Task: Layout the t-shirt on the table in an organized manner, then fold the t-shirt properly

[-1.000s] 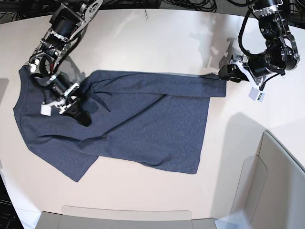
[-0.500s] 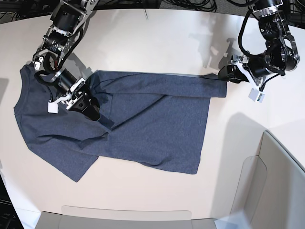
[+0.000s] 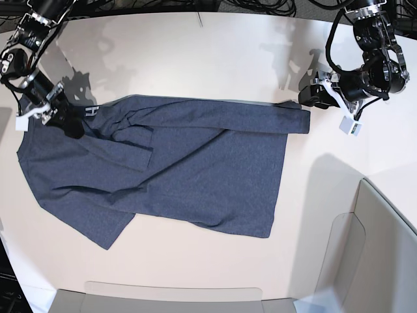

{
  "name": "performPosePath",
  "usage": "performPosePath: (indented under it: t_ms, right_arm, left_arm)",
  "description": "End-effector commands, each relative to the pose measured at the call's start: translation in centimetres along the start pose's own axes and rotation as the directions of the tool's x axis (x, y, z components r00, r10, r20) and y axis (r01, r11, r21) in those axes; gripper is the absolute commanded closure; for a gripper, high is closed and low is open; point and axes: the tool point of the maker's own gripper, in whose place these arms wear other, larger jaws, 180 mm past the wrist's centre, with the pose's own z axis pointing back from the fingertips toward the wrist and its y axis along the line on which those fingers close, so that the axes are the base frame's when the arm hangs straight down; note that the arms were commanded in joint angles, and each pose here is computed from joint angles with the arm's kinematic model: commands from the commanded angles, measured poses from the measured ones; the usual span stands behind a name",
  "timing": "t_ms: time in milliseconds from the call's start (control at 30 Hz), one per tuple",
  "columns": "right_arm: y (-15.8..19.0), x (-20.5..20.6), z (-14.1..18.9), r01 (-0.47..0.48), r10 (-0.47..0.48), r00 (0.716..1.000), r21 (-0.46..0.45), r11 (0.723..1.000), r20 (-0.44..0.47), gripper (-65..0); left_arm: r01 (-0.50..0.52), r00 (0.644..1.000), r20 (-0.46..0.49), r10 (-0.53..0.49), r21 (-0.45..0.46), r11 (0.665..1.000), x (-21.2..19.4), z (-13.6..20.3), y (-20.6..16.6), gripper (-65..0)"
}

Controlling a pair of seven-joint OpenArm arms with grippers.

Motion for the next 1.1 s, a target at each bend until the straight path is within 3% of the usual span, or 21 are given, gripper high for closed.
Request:
performPosePath:
  t_ms: [0, 100, 200, 400, 533, 600, 733, 767, 800, 867, 967, 1000, 1067]
  right_arm:
    - [2.0, 0.9, 0.3, -0.041, 0.04, 0.999, 0.053, 0.998, 0.01, -42.9]
    - [3.0, -1.0, 0.2, -0.088, 0.091, 0.995, 0.057, 0.994, -0.051, -42.9]
    - [3.4, -1.2, 1.5, -0.127, 0.129, 0.99, 0.036, 0.991, -0.048, -42.9]
    - [1.2, 2.9, 7.1, -0.111, 0.122, 0.981, -0.078, 0.991, 0.151, -42.9]
    - [0.2, 4.1, 8.4, -0.049, 0.067, 0.965, -0.079, 0.996, 0.252, -42.8]
    - [0.2, 4.6, 8.0, -0.036, 0.051, 0.96, -0.058, 0.998, 0.274, -42.8]
    - [0.7, 5.9, 6.5, -0.064, 0.079, 0.955, -0.064, 0.996, 0.284, -42.5]
    - [0.8, 6.1, 6.2, -0.065, 0.081, 0.955, -0.065, 0.996, 0.285, -41.5]
    - [0.9, 6.3, 5.8, -0.068, 0.084, 0.954, -0.067, 0.995, 0.287, -39.1]
    - [0.8, 6.9, 5.0, -0.086, 0.11, 0.954, -0.097, 0.992, 0.28, -28.2]
    - [0.0, 6.7, 3.8, -0.119, 0.157, 0.963, -0.178, 0.977, 0.217, -3.8]
    - [0.1, 6.7, 3.4, -0.148, 0.188, 0.963, -0.207, 0.967, 0.194, 0.0]
    - [0.6, 6.5, 2.6, -0.257, 0.3, 0.948, -0.296, 0.92, 0.109, 0.0]
  left_arm:
    - [0.026, 0.999, 0.033, -0.026, -0.003, 1.0, 1.1, 0.5, -0.2, -28.4]
    - [0.025, 0.999, 0.034, -0.025, -0.004, 1.0, 1.1, 0.5, -0.3, -28.4]
    - [0.025, 0.999, 0.034, -0.025, -0.004, 1.0, 1.1, 0.5, -0.3, -28.4]
    - [0.024, 0.999, 0.037, -0.024, 0.001, 1.0, 1.2, 0.6, -0.1, -28.3]
    - [0.036, 0.998, 0.046, -0.036, 0.003, 0.999, 1.5, 0.8, -0.3, -27.9]
    - [0.089, 0.993, 0.073, -0.09, 0.01, 0.996, 2.6, 1.4, -1.2, -23.6]
    - [0.27, 0.945, 0.18, -0.274, 0.048, 0.962, 6.5, 3.7, -5.0, -0.1]
    - [0.304, 0.929, 0.205, -0.308, 0.048, 0.951, 7.6, 3.9, -5.8, 0.0]
    - [0.328, 0.919, 0.218, -0.329, 0.039, 0.944, 8.4, 3.7, -6.5, 0.0]
    - [0.381, 0.901, 0.209, -0.379, 0.036, 0.924, 9.3, 3.5, -7.2, -2.0]
    - [0.449, 0.887, 0.126, -0.444, -0.021, 0.893, 7.9, 1.5, -8.8, -2.0]
    - [0.468, 0.881, 0.097, -0.464, -0.019, 0.884, 7.4, 1.0, -9.0, -2.0]
    - [0.53, 0.847, 0.018, -0.531, 0.021, 0.847, 6.8, -0.3, -8.8, -2.1]
